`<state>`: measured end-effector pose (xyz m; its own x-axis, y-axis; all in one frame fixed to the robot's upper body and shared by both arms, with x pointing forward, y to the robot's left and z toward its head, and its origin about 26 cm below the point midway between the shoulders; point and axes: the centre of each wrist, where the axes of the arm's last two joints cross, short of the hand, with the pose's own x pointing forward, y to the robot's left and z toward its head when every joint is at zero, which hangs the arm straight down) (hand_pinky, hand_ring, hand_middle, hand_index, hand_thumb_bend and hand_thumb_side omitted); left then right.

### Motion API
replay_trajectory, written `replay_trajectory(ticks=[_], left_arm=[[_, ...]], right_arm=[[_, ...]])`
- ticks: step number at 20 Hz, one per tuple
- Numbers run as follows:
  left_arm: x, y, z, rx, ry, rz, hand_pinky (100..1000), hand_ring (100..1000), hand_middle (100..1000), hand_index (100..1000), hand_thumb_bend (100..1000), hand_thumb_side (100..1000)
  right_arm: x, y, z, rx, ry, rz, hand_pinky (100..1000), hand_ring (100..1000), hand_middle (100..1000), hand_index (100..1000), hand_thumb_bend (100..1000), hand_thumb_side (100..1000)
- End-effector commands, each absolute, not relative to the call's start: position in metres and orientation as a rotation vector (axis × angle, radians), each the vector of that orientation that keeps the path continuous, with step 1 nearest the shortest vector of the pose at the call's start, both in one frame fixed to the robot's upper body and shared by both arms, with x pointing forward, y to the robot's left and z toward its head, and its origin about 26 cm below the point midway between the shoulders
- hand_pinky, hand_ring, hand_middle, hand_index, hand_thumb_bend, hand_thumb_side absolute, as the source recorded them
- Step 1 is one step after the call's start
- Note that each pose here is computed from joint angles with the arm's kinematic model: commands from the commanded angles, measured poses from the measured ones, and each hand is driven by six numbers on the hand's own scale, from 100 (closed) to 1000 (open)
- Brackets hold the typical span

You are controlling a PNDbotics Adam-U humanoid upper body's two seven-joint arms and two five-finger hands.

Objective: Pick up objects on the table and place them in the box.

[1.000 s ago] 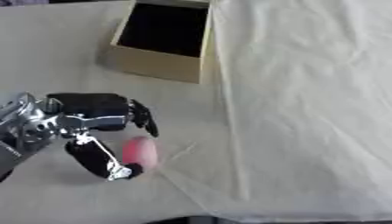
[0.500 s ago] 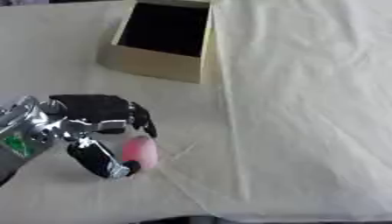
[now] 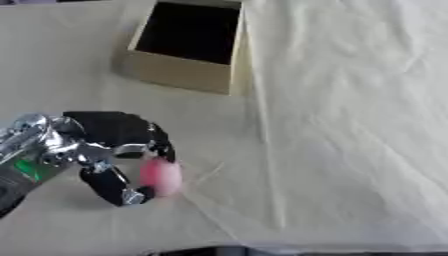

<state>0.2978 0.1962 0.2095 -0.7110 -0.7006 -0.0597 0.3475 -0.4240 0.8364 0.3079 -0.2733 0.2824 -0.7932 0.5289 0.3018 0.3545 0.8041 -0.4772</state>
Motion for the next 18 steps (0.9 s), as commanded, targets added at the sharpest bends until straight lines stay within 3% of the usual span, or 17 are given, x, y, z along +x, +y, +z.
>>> replay_trajectory(ticks=[1, 5, 8, 11, 16, 17, 18], left_arm=[[0.3, 0.198, 0.213, 0.594, -1.139, -2.164, 505, 619, 614, 771, 197, 250], [0.303, 0.198, 0.21, 0.643, -1.185, -2.153, 441, 573, 573, 722, 105, 234], [0.304, 0.198, 0.212, 0.711, -1.257, -2.115, 368, 527, 530, 679, 100, 176], [0.302, 0.199, 0.215, 0.782, -1.334, -2.086, 294, 489, 488, 632, 100, 174], [0.296, 0.201, 0.235, 0.869, -1.449, -2.054, 278, 490, 487, 629, 100, 155], [0.296, 0.203, 0.24, 0.884, -1.471, -2.042, 278, 491, 488, 631, 100, 325], [0.297, 0.204, 0.247, 0.907, -1.497, -2.024, 276, 491, 488, 631, 100, 149]], right_arm=[[0.304, -0.274, 0.29, -0.667, -2.588, 0.57, 880, 771, 687, 832, 100, 923], [0.304, -0.274, 0.288, -0.663, -2.584, 0.564, 880, 772, 687, 832, 100, 925], [0.304, -0.274, 0.288, -0.662, -2.583, 0.561, 880, 771, 686, 832, 100, 926], [0.304, -0.275, 0.287, -0.662, -2.58, 0.559, 880, 771, 685, 832, 100, 925], [0.304, -0.276, 0.287, -0.672, -2.575, 0.56, 880, 771, 685, 832, 100, 924], [0.304, -0.276, 0.287, -0.673, -2.574, 0.56, 881, 771, 685, 833, 100, 925], [0.304, -0.276, 0.287, -0.675, -2.574, 0.56, 881, 771, 685, 833, 100, 924]])
